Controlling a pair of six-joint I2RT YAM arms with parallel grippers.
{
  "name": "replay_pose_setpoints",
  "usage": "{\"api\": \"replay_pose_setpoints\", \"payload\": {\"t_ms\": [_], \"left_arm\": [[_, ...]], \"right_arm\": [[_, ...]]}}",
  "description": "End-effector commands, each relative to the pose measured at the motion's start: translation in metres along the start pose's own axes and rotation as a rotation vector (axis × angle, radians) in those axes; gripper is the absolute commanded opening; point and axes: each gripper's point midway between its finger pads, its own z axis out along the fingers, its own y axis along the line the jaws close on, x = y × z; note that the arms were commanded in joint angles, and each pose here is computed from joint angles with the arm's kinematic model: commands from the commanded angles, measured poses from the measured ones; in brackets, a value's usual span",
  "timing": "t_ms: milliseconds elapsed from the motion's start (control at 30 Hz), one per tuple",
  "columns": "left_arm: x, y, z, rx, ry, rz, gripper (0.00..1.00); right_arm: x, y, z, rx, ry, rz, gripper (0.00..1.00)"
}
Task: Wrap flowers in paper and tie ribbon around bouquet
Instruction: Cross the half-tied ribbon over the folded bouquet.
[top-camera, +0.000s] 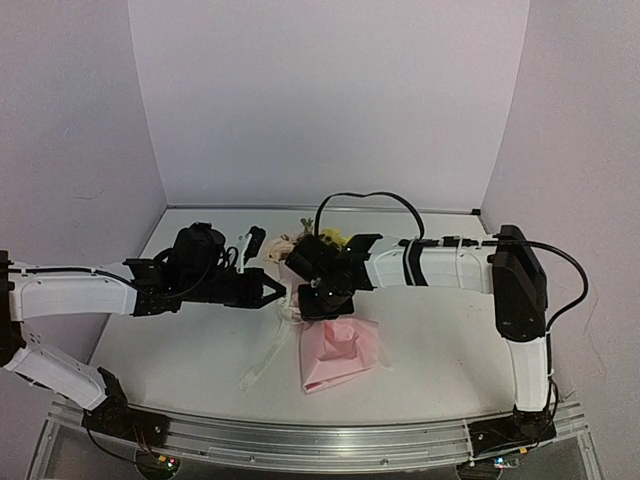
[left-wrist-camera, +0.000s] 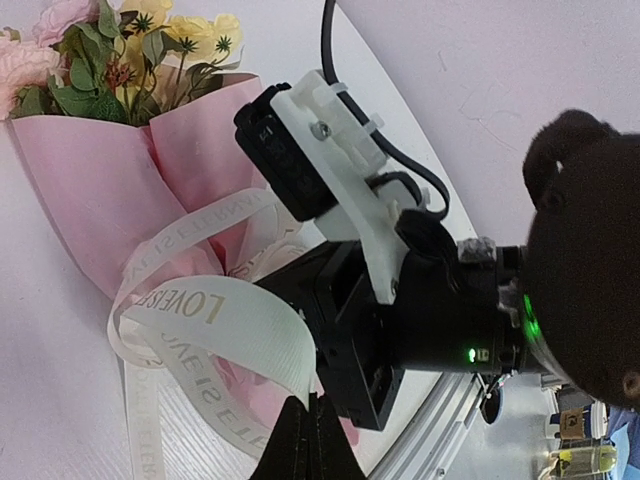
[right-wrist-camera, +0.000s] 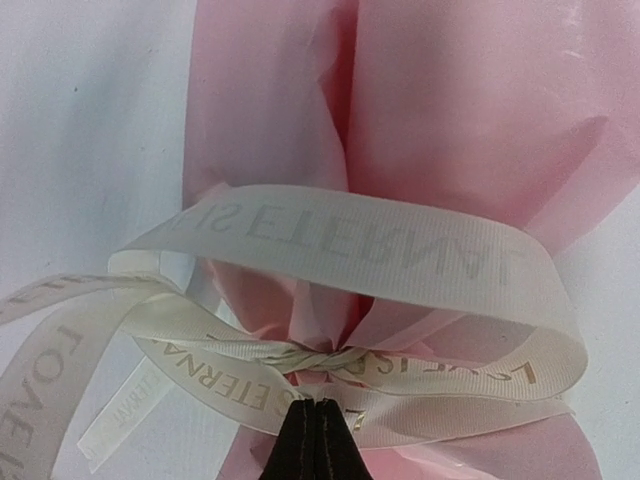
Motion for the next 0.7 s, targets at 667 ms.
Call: {"api": "replay_pose_setpoints", "payload": {"t_ms": [667], "left_arm": [[-0.002,-0.005,-0.008,-0.005,0.01,0.062,0.0]], "right_arm": [[-0.025,0.004,-0.037,-0.142,-0.035,0.137,0.01]]}}
